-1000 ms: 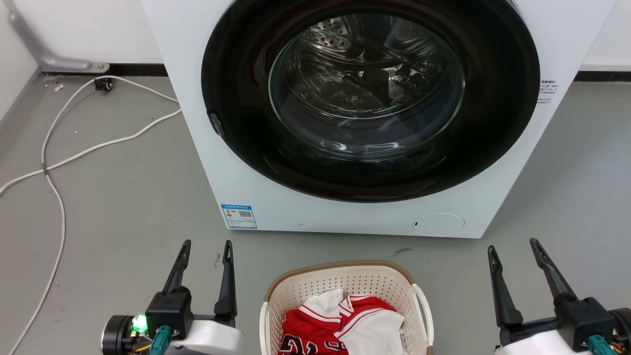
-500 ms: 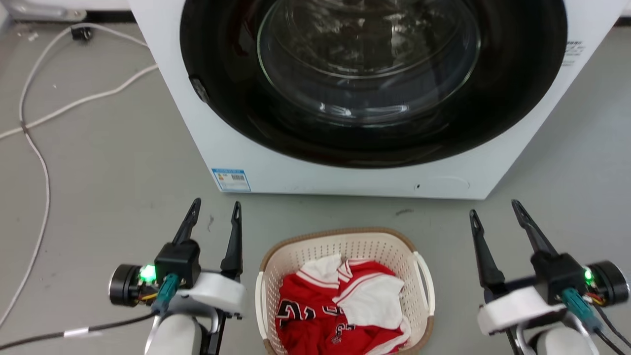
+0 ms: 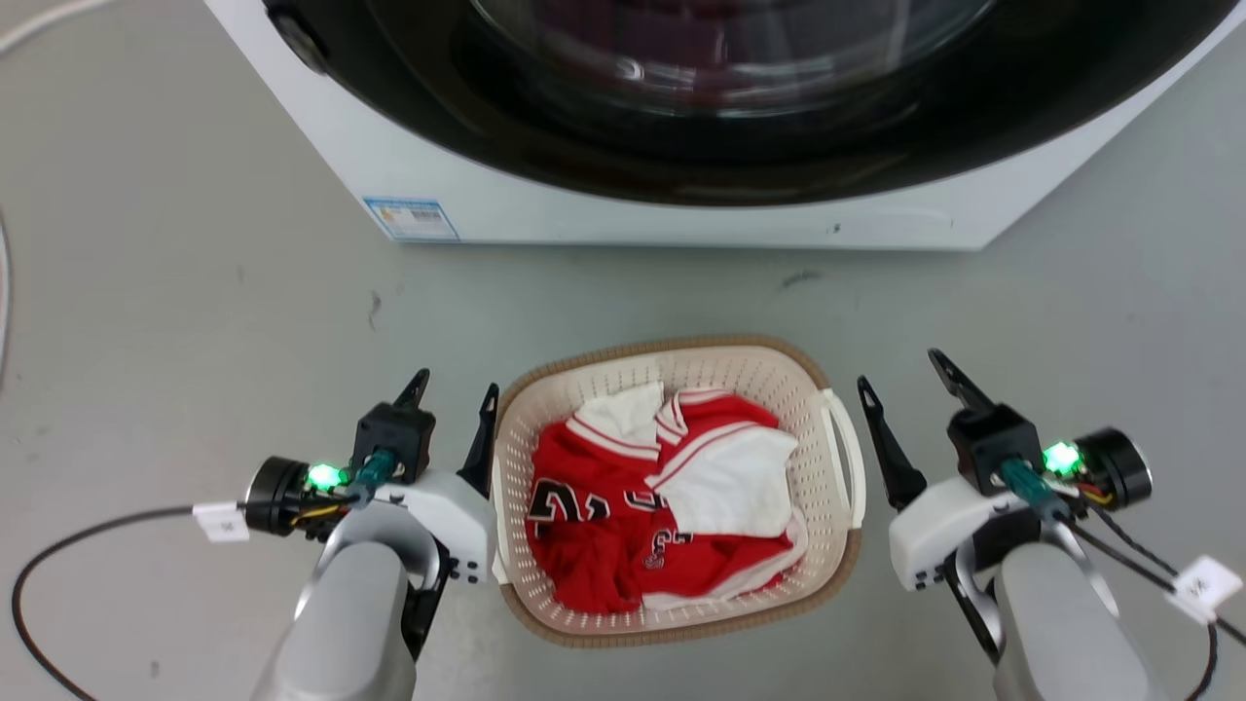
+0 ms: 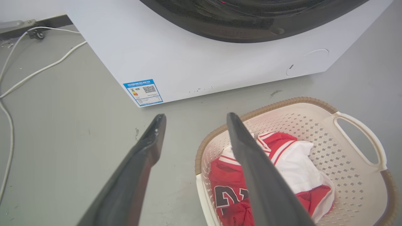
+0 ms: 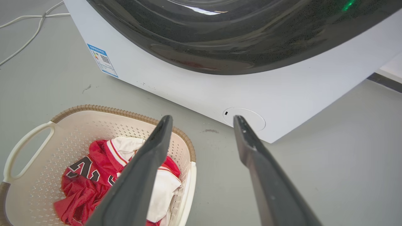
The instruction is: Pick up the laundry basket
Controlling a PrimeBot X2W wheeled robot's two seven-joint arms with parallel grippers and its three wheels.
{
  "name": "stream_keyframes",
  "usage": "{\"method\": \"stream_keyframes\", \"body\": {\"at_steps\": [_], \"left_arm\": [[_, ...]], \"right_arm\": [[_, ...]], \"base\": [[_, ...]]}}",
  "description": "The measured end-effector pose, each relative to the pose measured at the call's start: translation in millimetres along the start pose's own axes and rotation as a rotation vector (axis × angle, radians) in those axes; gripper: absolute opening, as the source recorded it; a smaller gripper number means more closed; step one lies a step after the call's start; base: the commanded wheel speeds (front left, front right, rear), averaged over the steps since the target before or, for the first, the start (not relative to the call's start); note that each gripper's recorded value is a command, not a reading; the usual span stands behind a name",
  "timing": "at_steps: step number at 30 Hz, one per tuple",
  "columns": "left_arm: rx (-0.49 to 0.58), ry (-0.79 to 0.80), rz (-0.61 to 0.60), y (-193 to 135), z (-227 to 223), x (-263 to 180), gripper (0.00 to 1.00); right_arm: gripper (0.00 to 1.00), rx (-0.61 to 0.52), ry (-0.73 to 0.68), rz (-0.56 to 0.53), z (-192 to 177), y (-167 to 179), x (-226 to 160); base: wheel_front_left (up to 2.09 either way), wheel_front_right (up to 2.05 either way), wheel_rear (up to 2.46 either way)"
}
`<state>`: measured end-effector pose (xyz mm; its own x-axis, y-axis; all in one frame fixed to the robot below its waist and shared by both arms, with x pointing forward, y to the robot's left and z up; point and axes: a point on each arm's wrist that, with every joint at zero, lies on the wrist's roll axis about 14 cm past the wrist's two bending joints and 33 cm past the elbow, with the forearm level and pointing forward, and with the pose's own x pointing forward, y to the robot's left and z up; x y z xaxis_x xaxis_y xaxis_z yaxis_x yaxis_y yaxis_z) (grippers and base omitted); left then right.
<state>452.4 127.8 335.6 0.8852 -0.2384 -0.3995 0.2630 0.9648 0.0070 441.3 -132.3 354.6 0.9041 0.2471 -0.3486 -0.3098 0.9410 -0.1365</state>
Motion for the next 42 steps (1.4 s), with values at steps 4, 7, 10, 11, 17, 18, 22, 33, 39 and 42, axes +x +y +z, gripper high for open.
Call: {"method": "stream_keyframes", "body": {"at_steps": [4,7,10,11,17,18,22,33,39,42], "left_arm": [[0.004,0.096,-0.026,-1,-30,16,1.0],[0.002,0.158,-0.04,-2,-52,25,1.0],[-0.003,0.227,-0.056,-5,-76,29,1.0],[-0.006,0.25,-0.062,-6,-84,29,1.0],[-0.02,0.389,-0.072,-8,-130,25,1.0],[-0.023,0.409,-0.073,-9,-137,23,1.0],[-0.03,0.453,-0.073,-9,-154,25,1.0],[-0.04,0.57,-0.109,-18,-201,30,1.0],[-0.035,0.606,-0.121,-21,-215,32,1.0],[-0.034,0.61,-0.128,-22,-218,35,1.0]], "right_arm": [[1.0,-0.007,0.078,0.029,-26,4,16],[1.0,0.001,0.137,0.046,-48,7,23],[1.0,0.009,0.209,0.064,-73,11,25],[1.0,0.012,0.232,0.07,-81,13,25],[1.0,0.034,0.332,0.093,-117,19,28],[1.0,0.035,0.345,0.098,-121,20,28],[1.0,0.045,0.394,0.113,-140,25,30],[1.0,0.096,0.545,0.127,-196,32,33],[1.0,0.105,0.583,0.133,-211,34,35],[1.0,0.106,0.594,0.137,-216,35,37]], "base": [[0.0,0.0,0.0],[0.0,0.0,0.0],[0.0,0.0,0.0],[0.0,0.0,0.0],[0.0,0.0,0.0],[0.0,0.0,0.0],[0.0,0.0,0.0],[0.0,0.0,0.0],[0.0,0.0,0.0],[0.0,0.0,0.0]]}}
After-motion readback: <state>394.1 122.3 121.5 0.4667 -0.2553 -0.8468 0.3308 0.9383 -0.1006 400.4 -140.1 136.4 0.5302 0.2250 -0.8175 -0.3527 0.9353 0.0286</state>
